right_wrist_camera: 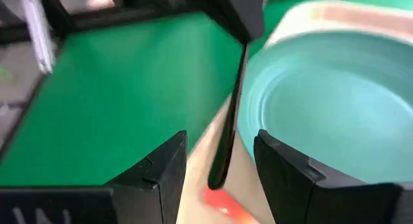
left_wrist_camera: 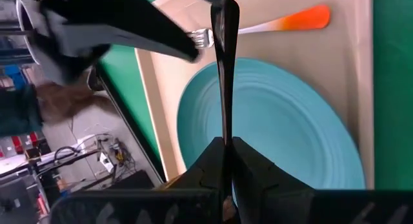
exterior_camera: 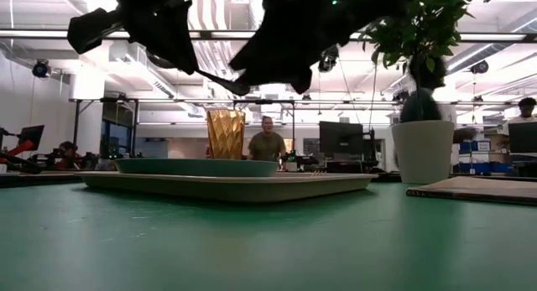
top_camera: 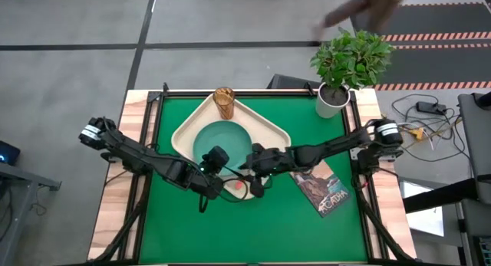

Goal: Pick and place plate/cup/fork/spoon on tray
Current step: Put the black spoon on the white tray to the left of the green plate

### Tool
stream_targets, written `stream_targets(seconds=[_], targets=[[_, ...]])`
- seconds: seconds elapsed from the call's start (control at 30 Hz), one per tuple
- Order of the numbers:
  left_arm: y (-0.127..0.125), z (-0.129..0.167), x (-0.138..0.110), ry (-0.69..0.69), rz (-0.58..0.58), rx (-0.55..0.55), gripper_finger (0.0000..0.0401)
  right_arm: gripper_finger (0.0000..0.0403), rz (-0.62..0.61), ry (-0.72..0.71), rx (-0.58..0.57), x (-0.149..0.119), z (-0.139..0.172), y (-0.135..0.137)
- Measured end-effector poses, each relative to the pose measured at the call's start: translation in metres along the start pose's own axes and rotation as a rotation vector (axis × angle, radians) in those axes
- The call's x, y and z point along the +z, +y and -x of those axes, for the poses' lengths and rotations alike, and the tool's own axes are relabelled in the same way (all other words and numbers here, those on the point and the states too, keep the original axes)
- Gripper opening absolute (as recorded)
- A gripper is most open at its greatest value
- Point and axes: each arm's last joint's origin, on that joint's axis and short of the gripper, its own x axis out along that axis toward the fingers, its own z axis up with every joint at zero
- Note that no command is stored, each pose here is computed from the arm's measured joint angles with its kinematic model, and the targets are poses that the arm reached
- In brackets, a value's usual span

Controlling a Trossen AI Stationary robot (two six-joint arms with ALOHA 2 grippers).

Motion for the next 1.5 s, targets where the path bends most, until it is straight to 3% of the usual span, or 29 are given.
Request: stream_targets(seconds=[0.4,0.5,0.7,0.9,1.1,1.3,1.5], targets=[[0.0,0.001,0.001,0.006,-0.066,0.019,0.0,0.0157,0.018,0.072,-0.043,0.013,-0.026,0.0],[0.0,0.001,0.001,0.006,-0.08,0.02,0.0,0.0123,0.016,0.066,-0.046,0.014,-0.026,-0.002],[0.002,0.001,0.003,-0.015,-0.063,0.033,0.0,0.0019,0.016,0.069,-0.048,0.014,-0.025,-0.003],[0.002,0.001,0.004,-0.017,-0.05,0.042,0.0006,0.0009,0.014,0.072,-0.045,0.012,-0.025,-0.003],[0.003,0.001,0.004,-0.017,-0.038,0.059,0.0058,0.0008,0.008,0.049,-0.034,0.007,-0.021,-0.004],[0.005,0.004,0.002,0.001,-0.033,0.091,0.0108,0.0008,-0.033,-0.051,-0.012,-0.004,-0.001,-0.008],[0.014,0.015,-0.004,-0.026,0.022,0.148,0.0129,0.0008,-0.073,-0.173,0.004,-0.018,0.023,-0.015]])
